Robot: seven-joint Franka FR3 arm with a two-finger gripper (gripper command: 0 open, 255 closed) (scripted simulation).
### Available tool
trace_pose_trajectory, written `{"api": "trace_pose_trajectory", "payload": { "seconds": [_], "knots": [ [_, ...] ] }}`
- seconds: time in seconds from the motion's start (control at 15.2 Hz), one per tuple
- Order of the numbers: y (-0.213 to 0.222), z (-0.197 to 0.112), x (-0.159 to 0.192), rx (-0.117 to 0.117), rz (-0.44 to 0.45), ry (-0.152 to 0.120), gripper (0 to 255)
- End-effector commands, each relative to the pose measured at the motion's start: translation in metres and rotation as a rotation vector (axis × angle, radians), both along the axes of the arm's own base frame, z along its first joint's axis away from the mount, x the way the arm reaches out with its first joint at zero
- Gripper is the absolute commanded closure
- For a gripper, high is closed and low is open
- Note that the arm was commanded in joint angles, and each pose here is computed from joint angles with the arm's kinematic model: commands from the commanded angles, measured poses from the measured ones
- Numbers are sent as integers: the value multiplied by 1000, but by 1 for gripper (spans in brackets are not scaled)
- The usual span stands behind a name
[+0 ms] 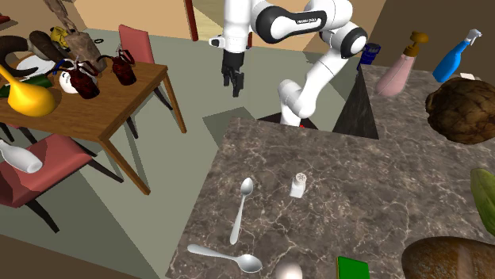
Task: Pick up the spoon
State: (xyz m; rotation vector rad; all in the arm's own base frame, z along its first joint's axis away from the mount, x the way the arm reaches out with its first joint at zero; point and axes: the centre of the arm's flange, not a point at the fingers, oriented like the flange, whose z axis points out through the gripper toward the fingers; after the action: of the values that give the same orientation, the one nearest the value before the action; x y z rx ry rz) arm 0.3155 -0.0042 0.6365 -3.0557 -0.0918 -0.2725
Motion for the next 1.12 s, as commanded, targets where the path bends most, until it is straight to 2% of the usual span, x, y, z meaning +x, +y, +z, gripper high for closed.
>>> {"api": "trace_pose_trajectory", "payload": {
  "seconds": [0.0, 1.06],
  "knots": [
    [0, 0, 0, 0, 0, 0, 0],
    [173, -30, 100, 31, 297, -9, 0]
  ]
}}
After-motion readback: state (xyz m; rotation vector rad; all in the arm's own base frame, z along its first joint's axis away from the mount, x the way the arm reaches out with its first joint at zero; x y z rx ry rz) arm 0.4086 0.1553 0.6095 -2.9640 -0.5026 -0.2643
